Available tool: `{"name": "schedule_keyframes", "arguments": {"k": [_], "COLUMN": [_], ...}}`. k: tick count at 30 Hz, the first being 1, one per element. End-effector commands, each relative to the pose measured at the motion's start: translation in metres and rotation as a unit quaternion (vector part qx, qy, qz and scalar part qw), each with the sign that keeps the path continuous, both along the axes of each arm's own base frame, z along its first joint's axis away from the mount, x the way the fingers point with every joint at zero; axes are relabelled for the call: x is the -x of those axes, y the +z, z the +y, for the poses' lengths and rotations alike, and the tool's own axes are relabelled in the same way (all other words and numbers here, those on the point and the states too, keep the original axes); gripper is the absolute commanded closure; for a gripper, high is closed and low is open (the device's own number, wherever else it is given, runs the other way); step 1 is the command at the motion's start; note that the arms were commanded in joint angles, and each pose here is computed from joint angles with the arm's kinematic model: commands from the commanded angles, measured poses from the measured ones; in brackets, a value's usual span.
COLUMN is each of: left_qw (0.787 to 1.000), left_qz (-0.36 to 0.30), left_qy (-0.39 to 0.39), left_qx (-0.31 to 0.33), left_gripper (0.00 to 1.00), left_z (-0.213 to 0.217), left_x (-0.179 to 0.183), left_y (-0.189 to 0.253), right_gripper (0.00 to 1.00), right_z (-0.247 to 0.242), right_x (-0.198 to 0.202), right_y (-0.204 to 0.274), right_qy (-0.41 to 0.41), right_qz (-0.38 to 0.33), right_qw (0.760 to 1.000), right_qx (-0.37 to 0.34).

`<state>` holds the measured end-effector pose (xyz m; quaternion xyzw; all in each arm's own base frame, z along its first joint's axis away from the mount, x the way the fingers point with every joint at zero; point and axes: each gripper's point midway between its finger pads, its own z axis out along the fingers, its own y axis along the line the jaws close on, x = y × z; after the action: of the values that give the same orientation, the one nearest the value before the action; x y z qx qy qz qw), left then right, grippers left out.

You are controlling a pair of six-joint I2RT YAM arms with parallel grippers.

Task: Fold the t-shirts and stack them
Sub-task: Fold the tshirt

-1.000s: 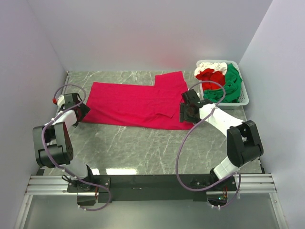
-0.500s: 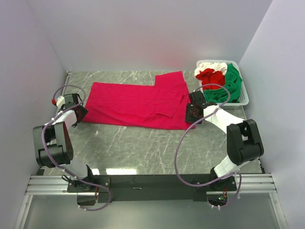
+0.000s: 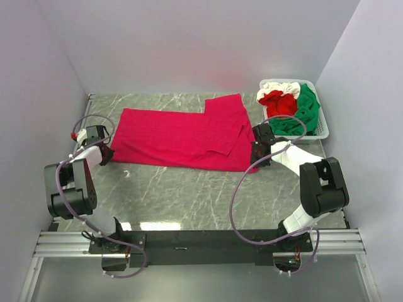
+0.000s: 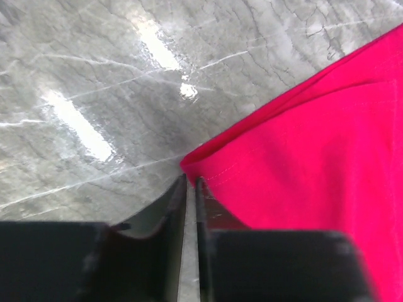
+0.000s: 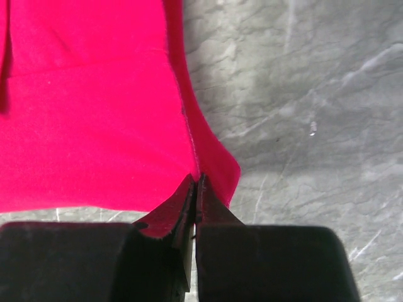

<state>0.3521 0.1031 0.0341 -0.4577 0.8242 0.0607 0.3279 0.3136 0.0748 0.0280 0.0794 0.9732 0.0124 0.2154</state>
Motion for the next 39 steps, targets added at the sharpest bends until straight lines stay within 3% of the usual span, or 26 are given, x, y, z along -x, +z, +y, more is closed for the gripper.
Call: {"name": "schedule_keyframes", "arguments": {"k": [1, 2, 3, 12, 17, 18, 19, 21, 22, 25, 30, 39], "left_qw": [1.000, 1.000, 1.000, 1.000, 0.999, 0.999, 0.998, 0.996, 0.995, 0.996, 0.998, 0.998], "left_qz": [-0.002, -0.003, -0.001, -0.003, -0.035, -0.049, -0.069, -0.084, -0.099, -0.088, -0.051, -0.029], "left_qy": [-0.012, -0.012, -0.010, 0.013, 0.004, 0.000, -0.003, -0.013, -0.017, -0.030, -0.042, -0.051], "left_qx": [0.007, 0.008, 0.006, -0.018, -0.005, -0.004, -0.002, 0.007, 0.005, 0.014, 0.023, 0.027], "left_gripper": [0.88, 0.98, 0.99, 0.99, 0.98, 0.94, 0.79, 0.61, 0.45, 0.35, 0.36, 0.55], "left_z": [-0.004, -0.004, -0.003, 0.007, -0.001, -0.002, -0.003, -0.009, -0.009, -0.012, -0.013, -0.014], "left_x": [-0.005, -0.005, -0.005, 0.005, 0.001, -0.002, -0.004, -0.005, -0.009, -0.016, -0.022, -0.023], "left_y": [-0.005, -0.005, -0.006, 0.002, 0.020, 0.025, 0.036, 0.040, 0.045, 0.037, 0.012, -0.004], "right_gripper": [1.00, 1.00, 1.00, 1.00, 1.00, 1.00, 1.00, 1.00, 1.00, 1.00, 1.00, 1.00], "right_z": [-0.016, -0.019, -0.020, -0.027, -0.026, -0.024, -0.024, -0.024, -0.024, -0.024, -0.025, -0.025], "right_x": [0.000, 0.000, 0.000, 0.000, -0.001, -0.001, -0.001, -0.001, -0.001, -0.002, -0.001, 0.000], "right_y": [0.001, 0.000, 0.000, -0.002, -0.001, -0.001, -0.001, -0.001, -0.002, -0.001, -0.001, -0.002], "right_qy": [-0.018, -0.021, -0.023, -0.032, -0.031, -0.030, -0.028, -0.029, -0.029, -0.028, -0.029, -0.029], "right_qz": [-0.003, -0.002, -0.001, 0.002, -0.001, -0.001, 0.000, 0.001, 0.001, 0.001, 0.000, 0.001], "right_qw": [1.000, 0.999, 0.999, 0.999, 0.999, 0.999, 0.999, 0.999, 0.999, 0.999, 0.999, 0.999], "right_qx": [0.022, 0.025, 0.028, 0.038, 0.034, 0.032, 0.031, 0.030, 0.030, 0.030, 0.031, 0.032]}}
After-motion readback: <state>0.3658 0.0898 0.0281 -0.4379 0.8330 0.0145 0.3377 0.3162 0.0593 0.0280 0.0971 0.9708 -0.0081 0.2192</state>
